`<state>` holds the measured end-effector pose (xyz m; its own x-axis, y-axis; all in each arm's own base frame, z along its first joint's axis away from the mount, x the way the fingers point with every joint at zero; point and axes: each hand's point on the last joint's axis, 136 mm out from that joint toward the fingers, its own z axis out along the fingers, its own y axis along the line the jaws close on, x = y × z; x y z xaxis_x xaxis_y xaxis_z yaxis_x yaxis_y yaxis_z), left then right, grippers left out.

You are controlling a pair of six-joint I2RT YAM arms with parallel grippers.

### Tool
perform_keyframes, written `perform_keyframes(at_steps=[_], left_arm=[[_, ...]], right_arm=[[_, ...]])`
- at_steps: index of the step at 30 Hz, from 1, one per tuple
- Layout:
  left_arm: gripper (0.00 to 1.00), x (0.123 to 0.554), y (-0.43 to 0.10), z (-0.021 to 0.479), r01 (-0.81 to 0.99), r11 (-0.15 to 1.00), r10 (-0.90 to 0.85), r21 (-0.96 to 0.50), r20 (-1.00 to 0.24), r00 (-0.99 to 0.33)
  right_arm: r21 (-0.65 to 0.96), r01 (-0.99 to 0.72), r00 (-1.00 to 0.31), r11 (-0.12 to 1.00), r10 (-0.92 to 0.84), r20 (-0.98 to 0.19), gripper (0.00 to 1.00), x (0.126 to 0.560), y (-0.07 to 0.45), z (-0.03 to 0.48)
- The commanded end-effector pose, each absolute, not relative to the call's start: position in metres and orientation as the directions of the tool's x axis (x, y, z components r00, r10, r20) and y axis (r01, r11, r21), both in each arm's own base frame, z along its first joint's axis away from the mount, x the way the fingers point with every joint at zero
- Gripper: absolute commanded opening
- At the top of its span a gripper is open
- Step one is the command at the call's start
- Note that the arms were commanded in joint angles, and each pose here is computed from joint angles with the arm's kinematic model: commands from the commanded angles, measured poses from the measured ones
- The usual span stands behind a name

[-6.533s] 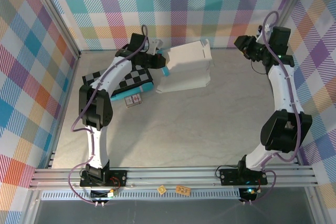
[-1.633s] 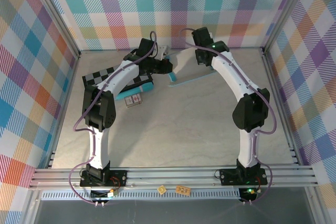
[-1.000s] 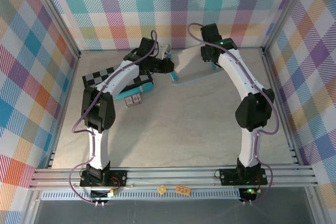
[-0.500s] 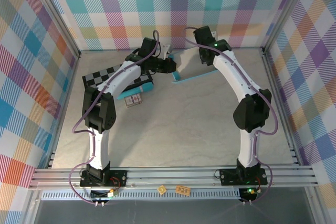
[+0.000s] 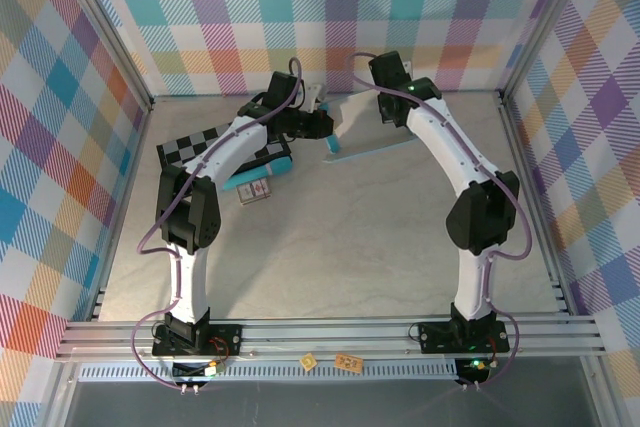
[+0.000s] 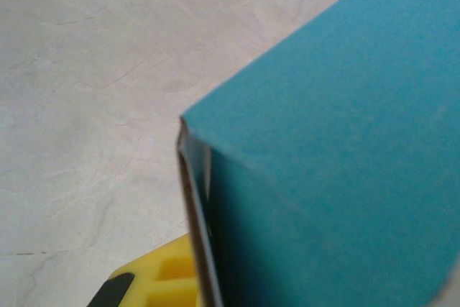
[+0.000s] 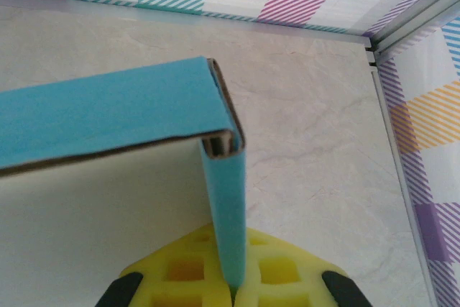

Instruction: Fold the paper box

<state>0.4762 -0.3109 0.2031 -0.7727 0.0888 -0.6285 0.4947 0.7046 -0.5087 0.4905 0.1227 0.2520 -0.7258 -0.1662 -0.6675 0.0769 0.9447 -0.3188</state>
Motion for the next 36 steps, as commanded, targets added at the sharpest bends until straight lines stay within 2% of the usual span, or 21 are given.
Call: perform_keyframes(at_steps=[1,10,16,22,25,36], left_arm=[[0.09,0.475,-0.312,0.241,0.498,0.695,0.013,-0.518,-0.684,-0.73],[0.12,0.468,-0.318,0.198,0.473,0.77,0.047,-0.428,-0.701,-0.711],[0.11,0.455,-0.311,0.151,0.417,0.796,0.028,-0.439,-0.662,-0.749],[0.11,0.435,-0.3,0.11,0.34,0.809,-0.049,-0.48,-0.631,-0.774],[0.13,0.428,-0.296,0.093,0.317,0.81,-0.062,-0.494,-0.608,-0.791],[0.29,0.431,-0.283,0.084,0.28,0.836,-0.075,-0.473,-0.603,-0.794]], right_arm=[[-0.261,0.082,-0.711,0.962,-0.127,-0.691,0.0,0.48,0.123,0.262],[-0.196,0.056,-0.76,0.979,-0.086,-0.644,0.0,0.45,0.128,0.224],[-0.186,0.062,-0.789,0.981,-0.066,-0.61,0.0,0.43,0.125,0.183],[-0.118,0.01,-0.745,0.993,-0.071,-0.663,0.0,0.411,0.133,0.156],[-0.119,-0.012,-0.753,0.993,-0.087,-0.652,0.0,0.407,0.134,0.144],[-0.195,-0.011,-0.803,0.981,-0.125,-0.583,0.0,0.409,0.129,0.123]])
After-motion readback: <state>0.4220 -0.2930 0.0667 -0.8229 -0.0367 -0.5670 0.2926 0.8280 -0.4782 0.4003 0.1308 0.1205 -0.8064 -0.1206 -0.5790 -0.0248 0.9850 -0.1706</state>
